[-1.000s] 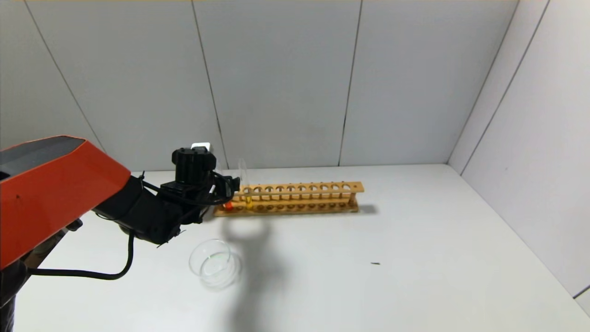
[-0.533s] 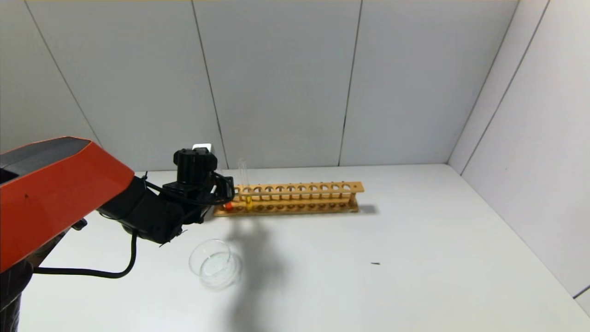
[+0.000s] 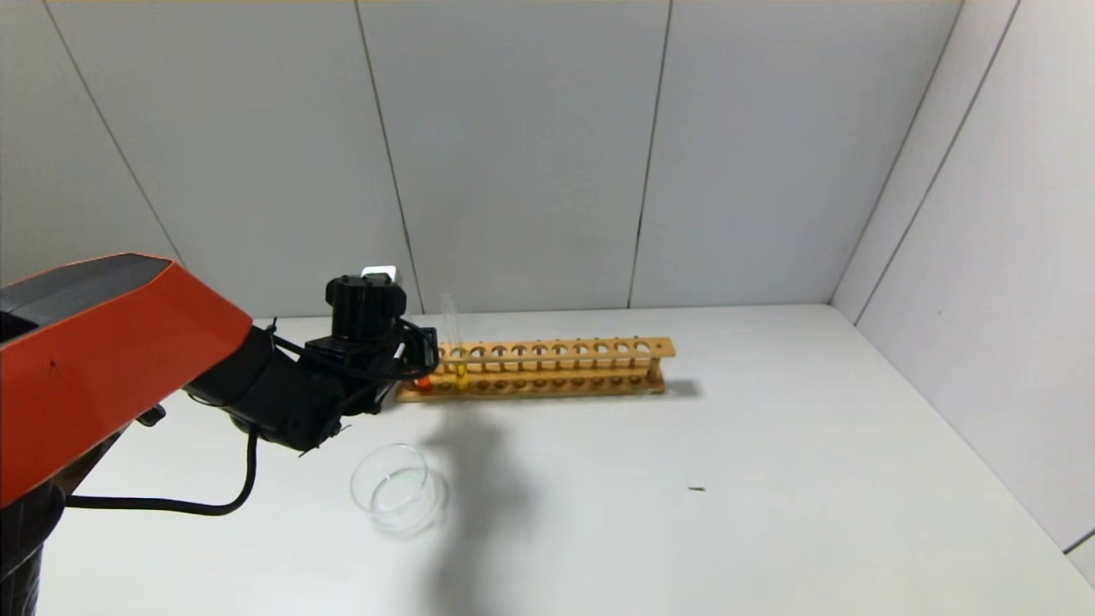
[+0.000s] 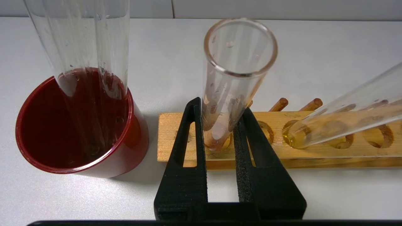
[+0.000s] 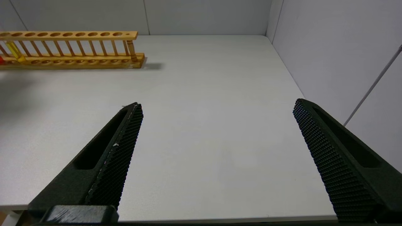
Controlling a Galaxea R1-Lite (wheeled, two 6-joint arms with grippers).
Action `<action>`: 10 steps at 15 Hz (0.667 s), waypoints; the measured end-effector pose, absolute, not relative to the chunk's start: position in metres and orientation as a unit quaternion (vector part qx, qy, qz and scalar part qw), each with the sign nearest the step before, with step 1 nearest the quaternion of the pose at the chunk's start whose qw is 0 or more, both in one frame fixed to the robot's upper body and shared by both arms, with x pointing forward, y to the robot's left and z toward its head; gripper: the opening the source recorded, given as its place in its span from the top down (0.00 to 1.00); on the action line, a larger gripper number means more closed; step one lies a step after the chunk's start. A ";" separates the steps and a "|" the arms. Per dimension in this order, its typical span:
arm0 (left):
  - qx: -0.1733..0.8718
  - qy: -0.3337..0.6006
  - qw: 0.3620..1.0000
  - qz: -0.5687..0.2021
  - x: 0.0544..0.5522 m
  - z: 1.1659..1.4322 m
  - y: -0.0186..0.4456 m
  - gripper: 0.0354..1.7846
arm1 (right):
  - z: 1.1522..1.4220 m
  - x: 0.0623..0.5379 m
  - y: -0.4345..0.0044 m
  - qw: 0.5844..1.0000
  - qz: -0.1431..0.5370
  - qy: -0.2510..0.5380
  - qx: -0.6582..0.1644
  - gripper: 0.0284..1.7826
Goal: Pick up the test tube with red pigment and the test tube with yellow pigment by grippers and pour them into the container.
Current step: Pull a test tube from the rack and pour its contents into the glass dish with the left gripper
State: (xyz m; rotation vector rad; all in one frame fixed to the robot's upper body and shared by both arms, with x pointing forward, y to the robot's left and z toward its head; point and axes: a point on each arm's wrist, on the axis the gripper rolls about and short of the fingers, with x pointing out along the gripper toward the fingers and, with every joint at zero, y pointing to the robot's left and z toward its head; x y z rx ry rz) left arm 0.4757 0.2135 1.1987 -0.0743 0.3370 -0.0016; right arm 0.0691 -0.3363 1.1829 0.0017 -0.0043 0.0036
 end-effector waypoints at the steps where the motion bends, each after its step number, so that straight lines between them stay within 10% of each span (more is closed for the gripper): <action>1: -0.036 0.168 0.985 -0.001 0.475 1.201 0.214 0.85 | 1.183 0.069 -0.336 1.000 0.002 -0.002 0.001 0.02; 10: -0.043 0.134 0.990 -0.002 0.457 1.285 0.220 0.85 | 1.183 0.069 -0.336 1.000 0.002 -0.002 0.001 0.02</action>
